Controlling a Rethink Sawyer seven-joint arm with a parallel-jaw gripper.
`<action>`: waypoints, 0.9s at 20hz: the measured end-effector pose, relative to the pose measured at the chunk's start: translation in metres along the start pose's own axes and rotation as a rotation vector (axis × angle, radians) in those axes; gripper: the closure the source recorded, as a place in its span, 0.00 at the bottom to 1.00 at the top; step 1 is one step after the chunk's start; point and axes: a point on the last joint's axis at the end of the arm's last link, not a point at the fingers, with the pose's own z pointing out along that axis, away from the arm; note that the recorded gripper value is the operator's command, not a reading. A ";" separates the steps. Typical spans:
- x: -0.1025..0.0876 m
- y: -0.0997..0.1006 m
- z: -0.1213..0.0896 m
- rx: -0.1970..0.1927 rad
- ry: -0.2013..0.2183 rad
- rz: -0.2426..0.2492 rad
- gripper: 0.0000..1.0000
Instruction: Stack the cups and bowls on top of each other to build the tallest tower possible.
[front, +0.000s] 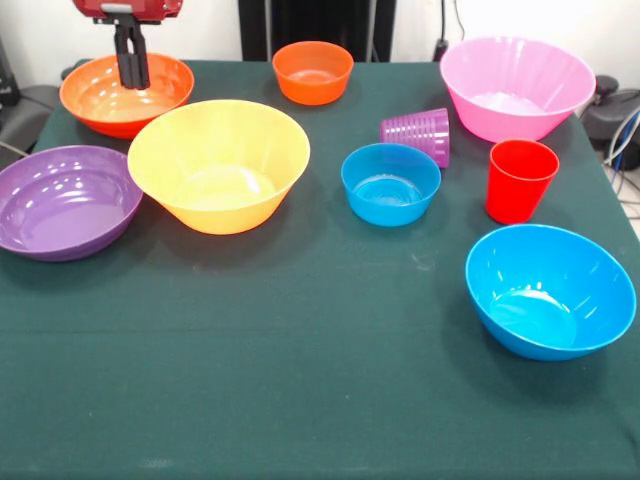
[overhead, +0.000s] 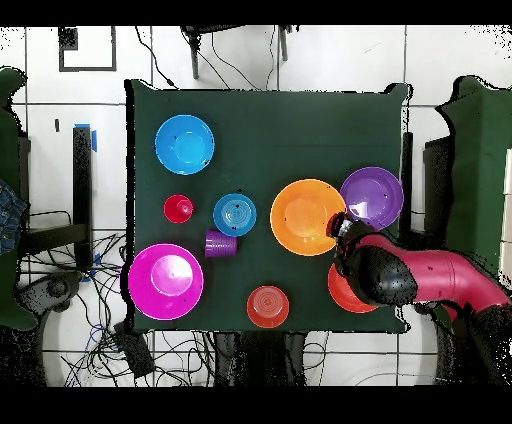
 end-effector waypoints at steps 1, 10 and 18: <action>0.000 0.000 -0.001 0.002 0.001 0.000 1.00; -0.002 -0.017 -0.003 0.029 0.006 -0.005 1.00; 0.011 -0.025 0.005 0.065 0.051 -0.065 0.00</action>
